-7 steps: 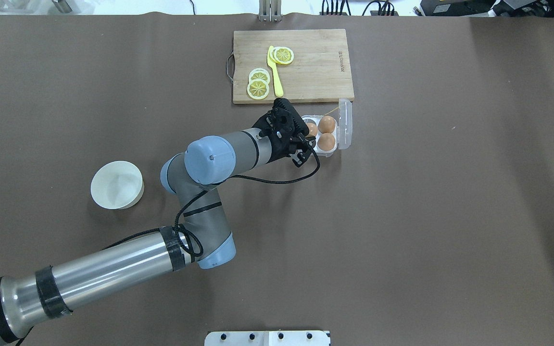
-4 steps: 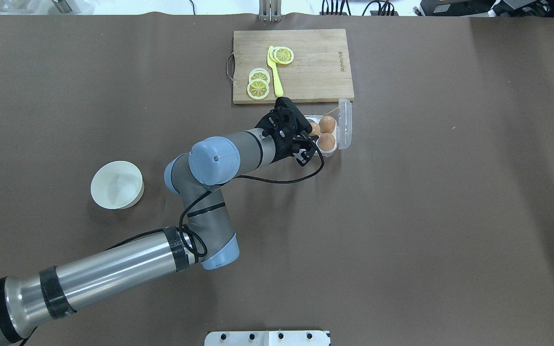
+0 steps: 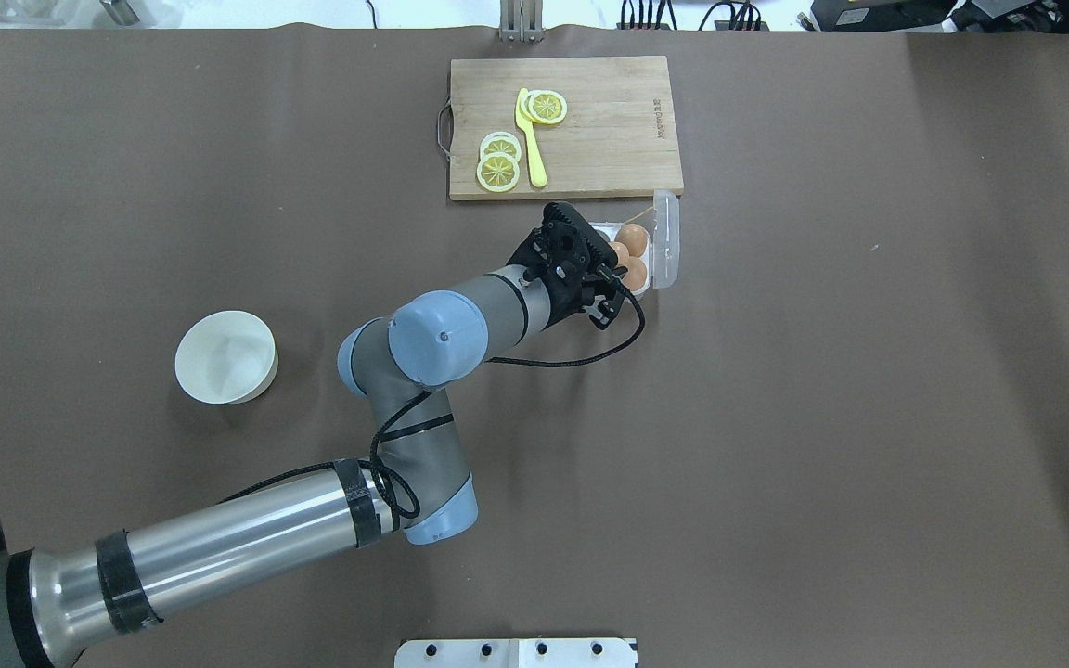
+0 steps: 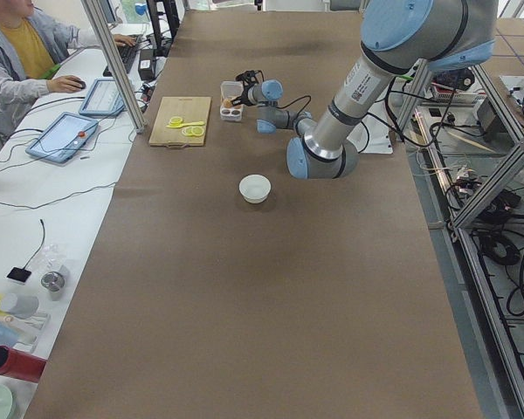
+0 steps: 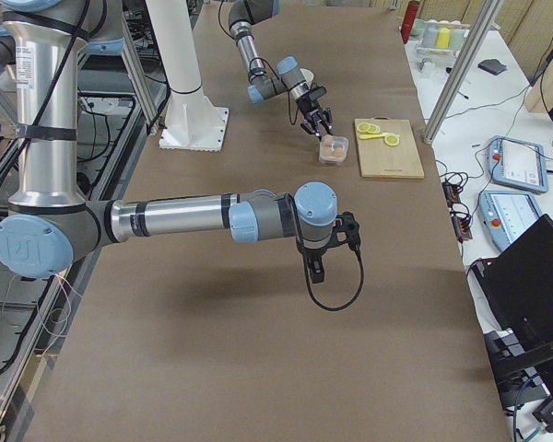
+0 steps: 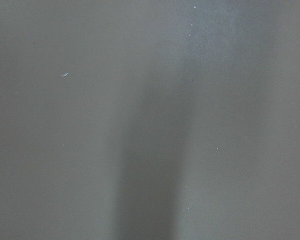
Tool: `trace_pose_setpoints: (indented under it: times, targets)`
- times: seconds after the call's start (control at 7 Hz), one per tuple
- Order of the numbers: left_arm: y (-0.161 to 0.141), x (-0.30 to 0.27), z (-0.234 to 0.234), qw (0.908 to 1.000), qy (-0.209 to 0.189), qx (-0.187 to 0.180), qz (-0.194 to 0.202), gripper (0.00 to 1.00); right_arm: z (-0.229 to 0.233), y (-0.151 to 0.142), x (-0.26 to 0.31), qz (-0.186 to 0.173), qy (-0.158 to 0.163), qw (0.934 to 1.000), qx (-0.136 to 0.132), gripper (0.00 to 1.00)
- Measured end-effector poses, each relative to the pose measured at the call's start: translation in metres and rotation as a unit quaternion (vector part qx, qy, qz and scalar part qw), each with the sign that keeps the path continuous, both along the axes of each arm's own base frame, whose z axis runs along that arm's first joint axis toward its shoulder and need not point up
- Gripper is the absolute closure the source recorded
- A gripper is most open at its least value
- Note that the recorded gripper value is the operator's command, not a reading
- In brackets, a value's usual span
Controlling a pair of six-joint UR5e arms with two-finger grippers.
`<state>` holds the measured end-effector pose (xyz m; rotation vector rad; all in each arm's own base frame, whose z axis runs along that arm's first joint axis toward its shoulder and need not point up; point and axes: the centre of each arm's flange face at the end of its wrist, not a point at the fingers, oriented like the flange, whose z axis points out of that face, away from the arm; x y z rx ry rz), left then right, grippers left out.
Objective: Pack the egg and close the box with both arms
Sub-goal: 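Open the left gripper to release the egg and raise it, then withdraw the left arm while the right gripper reaches toward the carton lid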
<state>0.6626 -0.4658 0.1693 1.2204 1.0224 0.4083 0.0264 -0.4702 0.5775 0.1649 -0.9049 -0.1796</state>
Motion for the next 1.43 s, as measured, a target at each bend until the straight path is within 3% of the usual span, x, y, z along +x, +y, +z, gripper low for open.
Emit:
trace_pose_setpoints:
  times: [0.14,0.71,1.0,1.14,1.29,1.43]
  targets:
    - [0.001,0.001,-0.001,1.0,0.004,-0.005,-0.005,0.02,0.0,0.0,0.0,0.0,0.0,1.0,0.0,0.0]
    - [-0.007,-0.004,-0.001,0.9988,0.025,-0.04,-0.017,0.02,-0.001,0.001,0.0,0.001,-0.001,1.0,-0.002,0.0]
    - [-0.012,-0.009,-0.003,0.9973,0.04,-0.057,-0.02,0.07,-0.002,0.0,0.0,0.0,-0.001,1.0,0.0,0.0]
    - [-0.028,-0.019,-0.003,0.9928,0.063,-0.1,-0.019,0.07,-0.004,-0.001,-0.001,0.0,0.0,1.0,0.001,0.0]
    - [-0.055,-0.042,0.0,0.9823,0.078,-0.17,-0.008,0.07,-0.006,-0.005,-0.002,0.0,0.0,1.0,0.004,0.0]
    - [-0.084,-0.082,0.003,0.9664,0.064,-0.249,0.013,0.07,-0.012,-0.012,-0.005,0.004,0.001,1.0,0.001,0.0]
